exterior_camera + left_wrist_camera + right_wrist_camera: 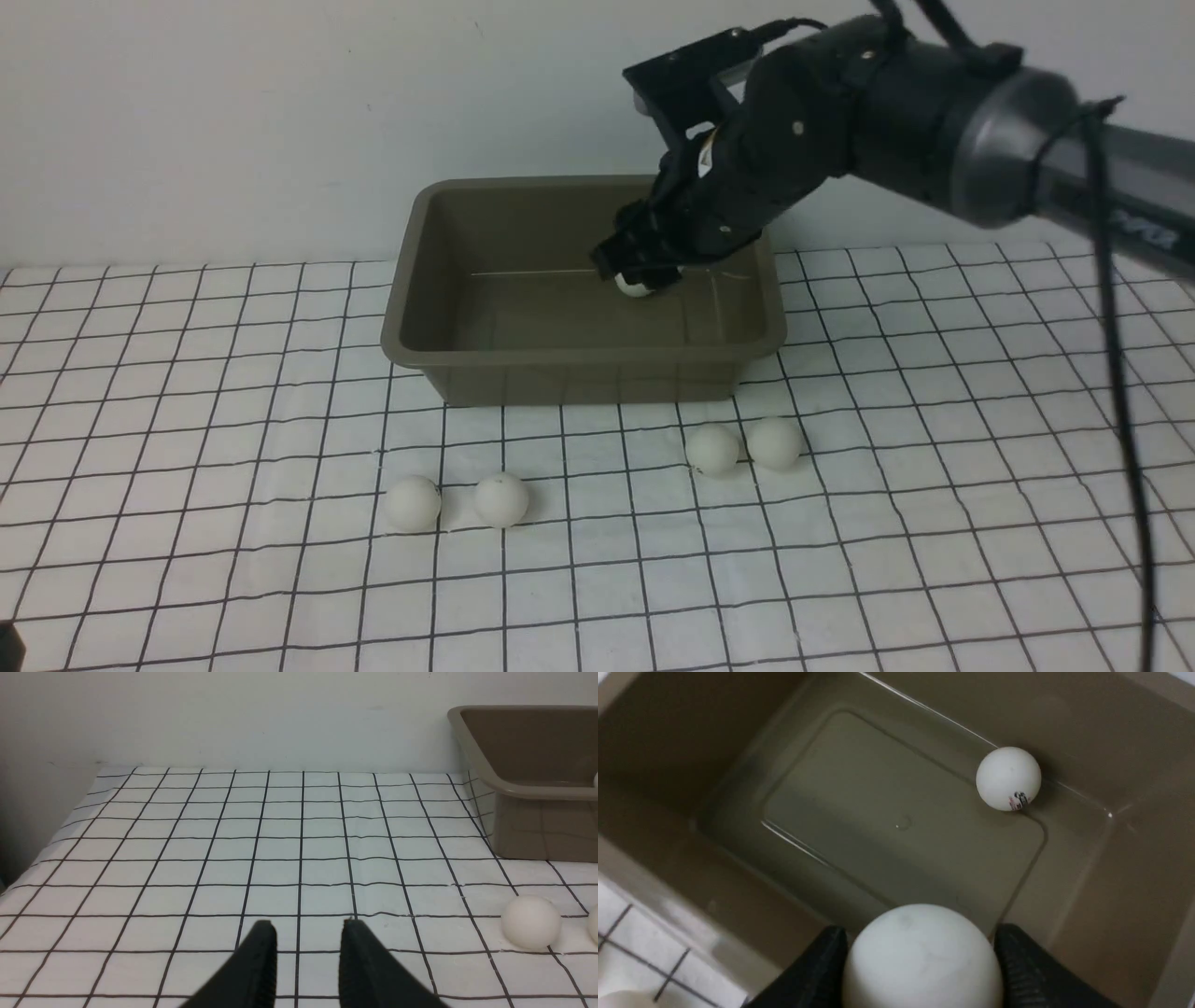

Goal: Put the table tennis balls into the box on the white checkered tablecloth.
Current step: 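Release the ping pong ball into the bin and lift the gripper away, then reach for and grasp a ping pong ball on the table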

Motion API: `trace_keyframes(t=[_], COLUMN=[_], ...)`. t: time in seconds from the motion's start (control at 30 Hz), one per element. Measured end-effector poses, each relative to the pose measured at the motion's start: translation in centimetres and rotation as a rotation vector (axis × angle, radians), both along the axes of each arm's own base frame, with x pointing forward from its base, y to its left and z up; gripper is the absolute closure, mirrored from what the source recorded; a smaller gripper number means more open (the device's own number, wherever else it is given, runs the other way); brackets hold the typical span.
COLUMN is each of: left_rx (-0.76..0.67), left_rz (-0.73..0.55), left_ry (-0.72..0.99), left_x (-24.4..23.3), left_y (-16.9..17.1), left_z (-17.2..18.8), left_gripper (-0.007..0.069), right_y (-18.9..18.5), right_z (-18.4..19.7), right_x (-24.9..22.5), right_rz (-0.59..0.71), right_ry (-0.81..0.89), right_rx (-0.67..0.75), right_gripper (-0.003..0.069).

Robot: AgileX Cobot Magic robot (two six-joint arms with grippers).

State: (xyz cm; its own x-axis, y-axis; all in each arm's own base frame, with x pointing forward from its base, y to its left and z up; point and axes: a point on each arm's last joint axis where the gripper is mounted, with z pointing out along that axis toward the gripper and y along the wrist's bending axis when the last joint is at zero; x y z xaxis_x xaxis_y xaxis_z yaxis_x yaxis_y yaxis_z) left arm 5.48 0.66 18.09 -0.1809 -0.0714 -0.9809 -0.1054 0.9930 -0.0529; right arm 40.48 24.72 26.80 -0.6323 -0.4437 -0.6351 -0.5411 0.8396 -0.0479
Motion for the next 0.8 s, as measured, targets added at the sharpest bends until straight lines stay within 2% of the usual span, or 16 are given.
trace_keyframes(t=[0.27,0.5,0.63,0.8], left_rx=[0.0,0.0,0.0,0.0], left_rz=[0.0,0.0,0.0,0.0], left_ry=[0.0,0.0,0.0,0.0], left_x=[0.0,0.0,0.0,0.0], left_y=[0.0,0.0,0.0,0.0], left_z=[0.0,0.0,0.0,0.0], left_gripper=[0.0451,0.0451,0.0451,0.0451], right_y=[1.6,1.5,0.4,-2.4], right_z=[-3.2,-3.5,-0.5,5.8], right_x=[2.7,2.6,1.6,-0.6], right_rz=[0.002,0.002,0.004,-0.026], right_ry=[0.033,0.053,0.026,-0.047], right_rx=[-0.03,-0.049,-0.097,-0.185], right_gripper=[0.0285,0.0196,0.0189,0.0189])
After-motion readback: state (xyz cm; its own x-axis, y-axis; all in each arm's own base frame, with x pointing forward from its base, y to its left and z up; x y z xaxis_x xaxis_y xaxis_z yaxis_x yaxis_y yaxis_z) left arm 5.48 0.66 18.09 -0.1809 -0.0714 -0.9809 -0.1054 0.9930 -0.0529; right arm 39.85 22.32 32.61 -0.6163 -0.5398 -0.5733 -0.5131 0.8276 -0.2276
